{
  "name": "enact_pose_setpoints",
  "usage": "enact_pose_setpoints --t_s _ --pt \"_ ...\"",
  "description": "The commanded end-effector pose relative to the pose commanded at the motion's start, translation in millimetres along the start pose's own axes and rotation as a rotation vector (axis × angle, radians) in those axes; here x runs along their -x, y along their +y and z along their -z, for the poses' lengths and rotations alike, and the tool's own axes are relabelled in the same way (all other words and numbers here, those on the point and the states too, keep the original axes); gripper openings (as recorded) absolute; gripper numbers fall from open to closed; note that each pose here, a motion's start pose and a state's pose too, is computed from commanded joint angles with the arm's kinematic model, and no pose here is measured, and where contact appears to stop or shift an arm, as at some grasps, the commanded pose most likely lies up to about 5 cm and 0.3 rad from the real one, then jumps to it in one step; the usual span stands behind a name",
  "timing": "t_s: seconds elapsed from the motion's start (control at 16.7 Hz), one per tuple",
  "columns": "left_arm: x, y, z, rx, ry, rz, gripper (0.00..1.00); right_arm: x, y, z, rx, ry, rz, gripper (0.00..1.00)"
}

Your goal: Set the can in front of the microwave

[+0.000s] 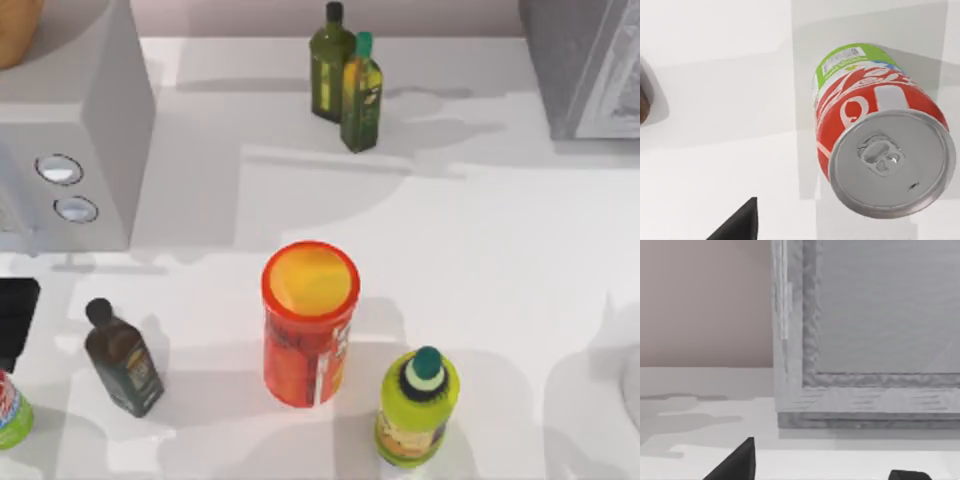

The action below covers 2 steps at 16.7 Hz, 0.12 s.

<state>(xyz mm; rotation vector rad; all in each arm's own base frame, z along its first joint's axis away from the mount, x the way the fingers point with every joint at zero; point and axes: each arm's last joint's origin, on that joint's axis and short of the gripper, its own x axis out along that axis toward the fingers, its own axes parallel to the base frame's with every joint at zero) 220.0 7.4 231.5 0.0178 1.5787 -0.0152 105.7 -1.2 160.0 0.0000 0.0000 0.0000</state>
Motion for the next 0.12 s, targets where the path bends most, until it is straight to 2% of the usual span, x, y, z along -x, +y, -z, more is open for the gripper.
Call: enact_pose_setpoints --t_s 0.12 --pt "9.4 0.0 0.8 0.001 -0.010 0.000 1.00 0.0 0.0 0.0 0.000 0.000 0.000 1.00"
